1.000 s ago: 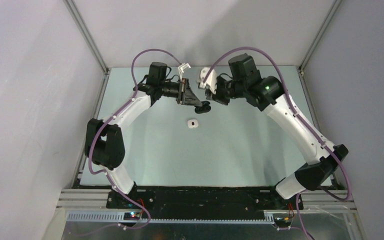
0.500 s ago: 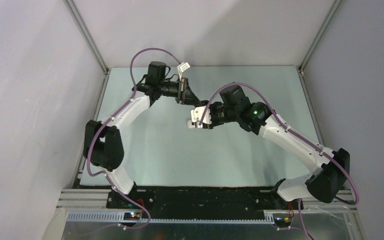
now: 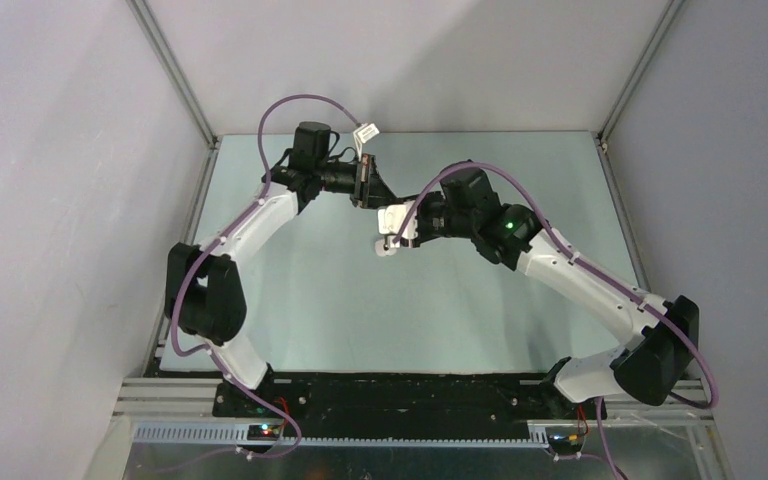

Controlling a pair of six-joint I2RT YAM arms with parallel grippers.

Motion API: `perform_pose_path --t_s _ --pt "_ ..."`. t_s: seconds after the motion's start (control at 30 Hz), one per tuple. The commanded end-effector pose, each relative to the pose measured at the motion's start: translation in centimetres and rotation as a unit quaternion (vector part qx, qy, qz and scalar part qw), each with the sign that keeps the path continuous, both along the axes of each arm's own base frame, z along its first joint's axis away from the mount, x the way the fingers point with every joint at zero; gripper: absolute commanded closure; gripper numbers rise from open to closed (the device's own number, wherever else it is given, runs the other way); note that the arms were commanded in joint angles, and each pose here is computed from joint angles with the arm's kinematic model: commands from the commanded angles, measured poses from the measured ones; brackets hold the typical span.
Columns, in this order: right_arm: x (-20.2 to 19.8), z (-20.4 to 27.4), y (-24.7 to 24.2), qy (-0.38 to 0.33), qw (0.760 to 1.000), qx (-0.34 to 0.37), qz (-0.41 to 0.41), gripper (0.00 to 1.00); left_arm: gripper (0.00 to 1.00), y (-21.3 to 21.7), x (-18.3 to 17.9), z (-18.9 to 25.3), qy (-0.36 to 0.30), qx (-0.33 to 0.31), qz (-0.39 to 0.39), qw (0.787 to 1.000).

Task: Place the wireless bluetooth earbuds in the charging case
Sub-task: Adjust the earbud with the charging case.

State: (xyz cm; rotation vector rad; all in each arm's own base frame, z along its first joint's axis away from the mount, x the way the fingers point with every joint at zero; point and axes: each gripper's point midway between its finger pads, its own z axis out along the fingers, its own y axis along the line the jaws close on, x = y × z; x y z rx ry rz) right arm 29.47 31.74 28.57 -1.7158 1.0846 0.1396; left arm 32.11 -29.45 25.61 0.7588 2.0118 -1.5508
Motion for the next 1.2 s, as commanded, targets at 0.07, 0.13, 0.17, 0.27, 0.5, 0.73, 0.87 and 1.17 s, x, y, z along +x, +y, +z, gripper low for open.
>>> perform_pose_path --t_s 0.07,0.13,0.17,0.27,0.5,0.73,0.87,1.17 --pt "0.4 0.7 0.7 -0.017 1.000 0.007 -0.001 0.62 1.00 -0.1 -1.0 2.3 -0.020 -0.019 -0.016 0.999" --pt "0.3 0.7 0.7 -0.018 1.000 0.005 0.001 0.63 1.00 -0.1 -1.1 2.5 -0.019 -0.021 -0.018 0.999" --pt "0.3 0.7 0.6 -0.019 1.000 0.003 0.002 0.64 1.00 -0.1 -1.1 2.5 -0.019 -0.022 -0.019 0.999" --pt "0.2 0.4 0.6 -0.019 1.000 -0.003 0.005 0.66 1.00 -0.2 -1.3 2.8 -0.017 -0.027 -0.028 0.999" --pt "0.0 -0.2 0.5 -0.015 1.000 -0.016 0.008 0.70 1.00 -0.2 -1.6 3.5 -0.017 -0.036 -0.041 0.998" --pt "-0.2 -0.6 0.2 -0.012 1.000 -0.026 0.010 0.74 1.00 -0.3 -1.7 3.6 -0.012 -0.038 -0.043 0.998" --pt "-0.4 -0.8 0.1 -0.010 0.999 -0.032 0.014 0.75 1.00 -0.3 -1.6 3.7 -0.004 -0.039 -0.044 0.998" --pt "-0.8 -1.6 0.0 0.001 0.999 -0.043 0.017 0.75 1.00 -0.4 -1.6 3.9 -0.004 -0.044 -0.049 0.998"
